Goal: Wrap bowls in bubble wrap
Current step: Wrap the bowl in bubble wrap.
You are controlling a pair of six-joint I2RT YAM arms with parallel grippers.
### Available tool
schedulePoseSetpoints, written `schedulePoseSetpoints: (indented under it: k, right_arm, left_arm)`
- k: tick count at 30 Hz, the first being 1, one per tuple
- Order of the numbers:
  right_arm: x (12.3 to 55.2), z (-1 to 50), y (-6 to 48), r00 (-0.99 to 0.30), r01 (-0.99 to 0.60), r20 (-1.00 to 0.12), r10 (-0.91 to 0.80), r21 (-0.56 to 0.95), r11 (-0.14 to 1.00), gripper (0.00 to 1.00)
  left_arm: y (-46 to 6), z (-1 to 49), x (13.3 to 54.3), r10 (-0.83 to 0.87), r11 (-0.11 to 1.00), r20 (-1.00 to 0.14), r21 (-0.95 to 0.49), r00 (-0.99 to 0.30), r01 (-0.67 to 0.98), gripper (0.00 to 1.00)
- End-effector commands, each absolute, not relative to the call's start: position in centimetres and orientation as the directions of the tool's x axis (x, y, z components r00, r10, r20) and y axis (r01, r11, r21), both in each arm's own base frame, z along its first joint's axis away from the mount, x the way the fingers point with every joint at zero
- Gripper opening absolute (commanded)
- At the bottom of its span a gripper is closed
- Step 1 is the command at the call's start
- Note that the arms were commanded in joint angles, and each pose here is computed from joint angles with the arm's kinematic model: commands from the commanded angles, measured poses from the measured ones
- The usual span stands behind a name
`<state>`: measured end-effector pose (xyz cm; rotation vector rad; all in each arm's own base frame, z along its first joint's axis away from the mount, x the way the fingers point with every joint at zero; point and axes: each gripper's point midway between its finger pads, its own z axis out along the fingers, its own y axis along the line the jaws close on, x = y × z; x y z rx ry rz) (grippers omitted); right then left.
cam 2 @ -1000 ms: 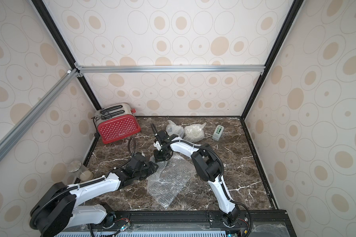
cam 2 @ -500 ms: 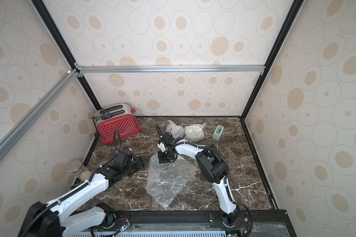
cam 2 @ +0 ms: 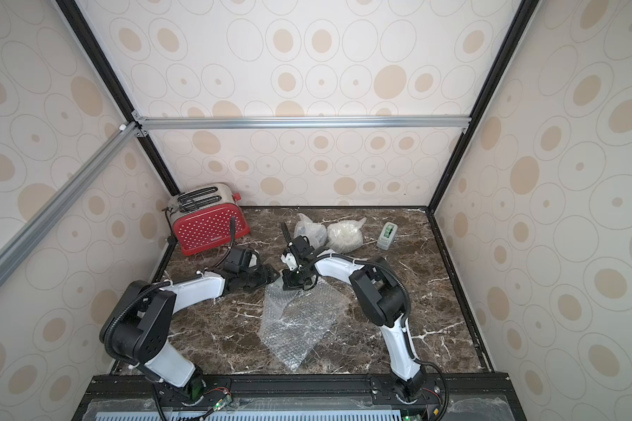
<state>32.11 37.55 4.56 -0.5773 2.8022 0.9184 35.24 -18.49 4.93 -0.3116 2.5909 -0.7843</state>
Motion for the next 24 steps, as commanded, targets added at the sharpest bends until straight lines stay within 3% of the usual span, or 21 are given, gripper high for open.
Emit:
schedulePoseSetpoints:
  k: [1, 10, 15, 21, 24]
  right_arm:
    - [32.0, 4.9, 36.7, -0.922, -0.387, -0.237, -0.306, 0.529, 0.755, 0.04]
    - [32.4, 4.8, 37.2, -0.924, -0.381, -0.234, -0.301, 0.543, 0.748, 0.04]
    - [32.4, 4.8, 37.1, -0.925, -0.380, -0.229, -0.304, 0.541, 0.750, 0.04]
    - [32.3, 5.2, 36.8, -0.924, -0.383, -0.237, -0.302, 0.533, 0.754, 0.04]
    - [32.4, 5.7, 36.3, -0.925, -0.378, -0.240, -0.294, 0.528, 0.760, 0.10]
  left_arm:
    - [-20.6, 7.0, 36.0, -0.264, 0.759, -0.369, -0.650, -0.891, 0.045, 0.72]
    - [-21.1, 5.2, 34.1, -0.238, 0.729, -0.327, -0.683, -0.915, 0.055, 0.66]
    - [-20.8, 2.4, 33.3, -0.241, 0.739, -0.279, -0.674, -0.929, 0.011, 0.56]
    - [-20.5, 1.9, 34.1, -0.276, 0.748, -0.280, -0.664, -0.919, -0.022, 0.36]
    - [-19.8, 2.0, 34.2, -0.288, 0.769, -0.295, -0.639, -0.911, -0.037, 0.30]
